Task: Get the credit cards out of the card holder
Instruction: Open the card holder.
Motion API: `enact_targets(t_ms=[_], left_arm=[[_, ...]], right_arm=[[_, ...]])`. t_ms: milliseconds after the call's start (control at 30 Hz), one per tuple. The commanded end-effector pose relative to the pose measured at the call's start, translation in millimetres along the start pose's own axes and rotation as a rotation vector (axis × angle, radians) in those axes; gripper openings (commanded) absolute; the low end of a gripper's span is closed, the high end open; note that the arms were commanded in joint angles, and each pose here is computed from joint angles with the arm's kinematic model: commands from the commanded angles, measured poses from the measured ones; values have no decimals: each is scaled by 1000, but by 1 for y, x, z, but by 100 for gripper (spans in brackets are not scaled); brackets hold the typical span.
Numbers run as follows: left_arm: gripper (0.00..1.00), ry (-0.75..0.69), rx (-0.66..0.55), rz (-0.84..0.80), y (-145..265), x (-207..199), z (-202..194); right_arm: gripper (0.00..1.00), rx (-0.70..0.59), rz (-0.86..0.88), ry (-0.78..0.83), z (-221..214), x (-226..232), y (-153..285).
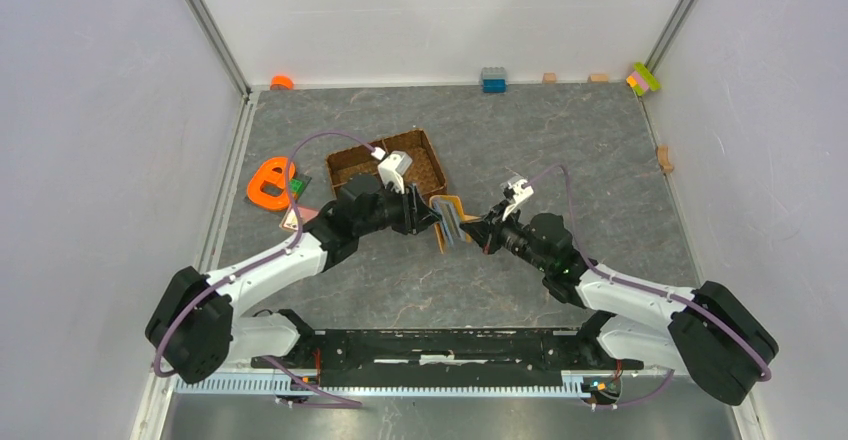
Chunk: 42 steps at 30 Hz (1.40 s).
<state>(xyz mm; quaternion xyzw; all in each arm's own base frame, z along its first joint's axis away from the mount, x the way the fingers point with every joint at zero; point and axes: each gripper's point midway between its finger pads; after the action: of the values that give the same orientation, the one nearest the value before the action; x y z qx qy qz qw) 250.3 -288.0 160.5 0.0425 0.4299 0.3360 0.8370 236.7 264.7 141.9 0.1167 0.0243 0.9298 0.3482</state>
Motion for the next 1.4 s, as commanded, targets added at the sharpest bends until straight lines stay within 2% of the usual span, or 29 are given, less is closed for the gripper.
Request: enact_targets(t_ms=[0,100,200,367,533,600,667,733,833,900,933,1033,1100,1267,1367], left_arm=[[43,-32,-36,-30,-5,-15,19],[37,-12,-2,-48,-21,-19,21],[31,-1,107,-52,-44,-8,1],[30,10,254,-49,-62,7,-30],[34,21,278,15,-67,22,-36],[34,21,282,12,-67,21,-36],[34,18,278,8,-65,20,-35],[33,16,280,16,-65,21,-35],[20,18,291,37,-66,25,-36],[6,21,301,35,-66,25,-38],[3,22,304,31,-66,24,-38],[2,25,309,23,-65,22,-38],[2,25,311,24,-64,21,-37],[2,33,330,18,-64,19,-39],[2,36,337,24,-64,20,-41]], right_arm=[[0,30,-116,-41,13,-16,-6],[0,33,-164,-34,12,-24,-1],[1,16,-198,-64,1,-31,6],[3,120,-175,-112,-20,-25,0],[6,194,-109,-143,-35,-14,-7],[14,201,-124,-129,-36,-17,-7],[26,209,-146,-119,-38,-21,-7],[29,213,-149,-116,-41,-22,-7],[29,218,-149,-113,-42,-22,-8],[30,223,-158,-100,-41,-25,-9],[35,232,-166,-92,-43,-26,-8],[65,258,-184,-69,-46,-31,-9],[70,280,-179,-59,-49,-31,-10],[76,333,-189,-47,-60,-34,-13],[70,333,-191,-46,-61,-35,-13]])
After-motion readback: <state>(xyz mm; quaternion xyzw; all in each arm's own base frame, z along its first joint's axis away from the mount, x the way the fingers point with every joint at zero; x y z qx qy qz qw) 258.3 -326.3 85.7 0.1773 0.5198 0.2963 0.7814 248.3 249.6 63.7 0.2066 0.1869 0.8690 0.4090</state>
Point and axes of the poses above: each gripper's point midway between its finger pads, its own y axis back along the fingers, its own x axis along the line the jaws close on, z = x × y, and after that the axes turned 12 degrees about y, right-handed
